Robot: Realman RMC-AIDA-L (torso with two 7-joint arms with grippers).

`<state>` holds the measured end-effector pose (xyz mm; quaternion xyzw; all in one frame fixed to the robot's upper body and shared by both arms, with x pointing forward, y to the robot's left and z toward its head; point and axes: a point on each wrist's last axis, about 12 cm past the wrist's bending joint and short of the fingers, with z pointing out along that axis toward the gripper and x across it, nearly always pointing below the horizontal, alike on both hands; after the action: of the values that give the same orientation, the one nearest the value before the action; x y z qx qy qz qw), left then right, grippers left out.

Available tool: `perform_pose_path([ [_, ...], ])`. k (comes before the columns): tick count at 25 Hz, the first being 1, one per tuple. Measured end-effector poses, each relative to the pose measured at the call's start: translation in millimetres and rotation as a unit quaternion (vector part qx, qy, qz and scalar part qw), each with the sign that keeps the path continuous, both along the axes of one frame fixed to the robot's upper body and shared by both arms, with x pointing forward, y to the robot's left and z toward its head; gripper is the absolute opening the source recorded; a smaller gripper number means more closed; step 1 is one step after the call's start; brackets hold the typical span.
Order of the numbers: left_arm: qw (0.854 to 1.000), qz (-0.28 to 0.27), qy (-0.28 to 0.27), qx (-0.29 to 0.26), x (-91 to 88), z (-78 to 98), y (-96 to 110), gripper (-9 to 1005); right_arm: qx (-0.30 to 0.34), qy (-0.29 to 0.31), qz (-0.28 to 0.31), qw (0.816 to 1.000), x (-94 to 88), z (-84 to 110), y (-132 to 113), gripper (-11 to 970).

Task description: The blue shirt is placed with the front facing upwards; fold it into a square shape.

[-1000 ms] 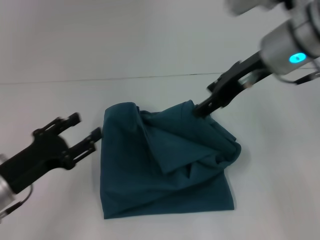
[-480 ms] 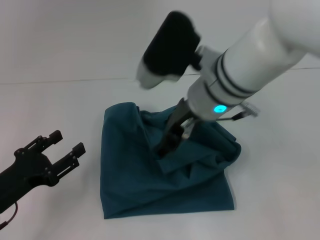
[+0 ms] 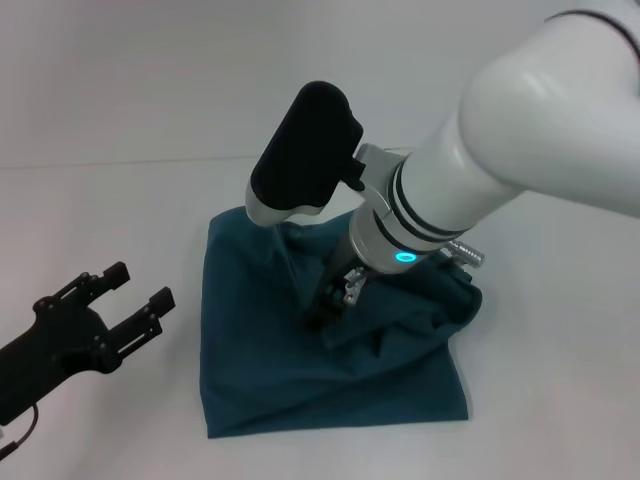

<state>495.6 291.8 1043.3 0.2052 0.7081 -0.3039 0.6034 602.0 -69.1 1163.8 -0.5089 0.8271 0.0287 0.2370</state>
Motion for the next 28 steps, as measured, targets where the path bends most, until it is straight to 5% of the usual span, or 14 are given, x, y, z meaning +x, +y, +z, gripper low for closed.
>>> perform_pose_path([
  [11,1.0,0.003,-0.004,-0.003,1.8,1.8,1,732,-0.009,-0.046,-0.111,0.993,33.5,-9.8,-36,830],
  [20,1.0,-0.005,-0.003,-0.009,5.6,4.7,-2,732,0.015,-0.079,-0.193,0.978,60.1,4.4,-78,827],
  [28,1.0,-0.013,-0.009,-0.015,6.4,8.4,-3,732,0.071,-0.085,-0.226,0.968,57.5,24.9,-95,825],
])
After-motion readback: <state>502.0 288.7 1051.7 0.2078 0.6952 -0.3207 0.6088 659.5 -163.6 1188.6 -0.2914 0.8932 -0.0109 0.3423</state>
